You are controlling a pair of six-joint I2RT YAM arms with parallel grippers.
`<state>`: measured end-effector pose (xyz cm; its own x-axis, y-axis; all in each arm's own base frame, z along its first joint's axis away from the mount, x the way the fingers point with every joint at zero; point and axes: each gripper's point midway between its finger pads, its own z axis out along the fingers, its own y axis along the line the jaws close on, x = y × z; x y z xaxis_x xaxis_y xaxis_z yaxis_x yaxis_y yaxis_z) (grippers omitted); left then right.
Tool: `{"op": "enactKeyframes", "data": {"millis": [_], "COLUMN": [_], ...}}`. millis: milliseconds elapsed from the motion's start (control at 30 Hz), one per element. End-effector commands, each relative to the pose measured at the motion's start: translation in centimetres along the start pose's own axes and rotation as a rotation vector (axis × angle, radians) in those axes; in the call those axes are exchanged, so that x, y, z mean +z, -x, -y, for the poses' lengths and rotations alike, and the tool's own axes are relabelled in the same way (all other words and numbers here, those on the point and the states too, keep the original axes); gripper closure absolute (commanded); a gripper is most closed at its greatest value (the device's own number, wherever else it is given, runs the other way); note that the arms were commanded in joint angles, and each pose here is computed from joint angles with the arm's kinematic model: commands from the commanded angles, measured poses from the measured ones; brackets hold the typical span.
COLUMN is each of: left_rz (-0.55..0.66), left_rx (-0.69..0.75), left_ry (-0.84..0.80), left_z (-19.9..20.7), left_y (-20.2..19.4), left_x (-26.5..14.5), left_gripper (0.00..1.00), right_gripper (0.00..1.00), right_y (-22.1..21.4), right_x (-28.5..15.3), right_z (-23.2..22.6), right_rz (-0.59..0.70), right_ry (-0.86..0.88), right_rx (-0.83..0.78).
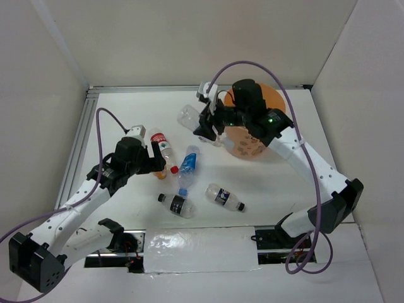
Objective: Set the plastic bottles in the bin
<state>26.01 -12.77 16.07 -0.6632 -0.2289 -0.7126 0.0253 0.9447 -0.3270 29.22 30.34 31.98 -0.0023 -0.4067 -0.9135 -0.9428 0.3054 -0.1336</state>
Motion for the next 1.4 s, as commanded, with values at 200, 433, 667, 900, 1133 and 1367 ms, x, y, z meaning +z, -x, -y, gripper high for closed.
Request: {"op": "enactKeyframes", "data": {"millis": [200, 433, 667, 900, 1133, 1367], "left_rz": [0.004, -0.041, -0.062, -0.097, -0.11, 0.044], "left_rx": [0.06, 0.086, 0.098, 0.115, 0.151, 0.206], "left_ry": [0.016, 0.05, 0.081, 0.112, 0.125, -0.048], "left_z": [-0.1, -0.6, -0.8, -1.2, -0.6, 5.6], "left_y": [0.3, -0.4, -1.0, -1.4, -1.4, 4.9], "left_x": [1.3, 2.8, 4.2, 5.6, 5.8, -1.6], "left_gripper": [0.01, 0.01, 0.01, 0.02, 0.55, 1.0], "right_gripper": [0.79, 0.67, 0.1, 0.0, 0.0, 0.62], "right_y": [15.0, 7.6, -0.3, -2.5, -4.0, -6.3], "right_x": [-7.1, -10.4, -10.9, -12.9, -14.2, -16.1], "right_z": [9.3, 18.8, 18.9, 16.5, 13.3, 8.7], "right_rz": [0.463, 0.378, 0.249, 0.221, 0.211, 0.18], "right_ry": [-0.244, -0.446, -0.409, -0.401, -0.35, -0.308], "right_rx": [-0.045, 0.015, 0.137, 0.189, 0.246, 0.174]}}
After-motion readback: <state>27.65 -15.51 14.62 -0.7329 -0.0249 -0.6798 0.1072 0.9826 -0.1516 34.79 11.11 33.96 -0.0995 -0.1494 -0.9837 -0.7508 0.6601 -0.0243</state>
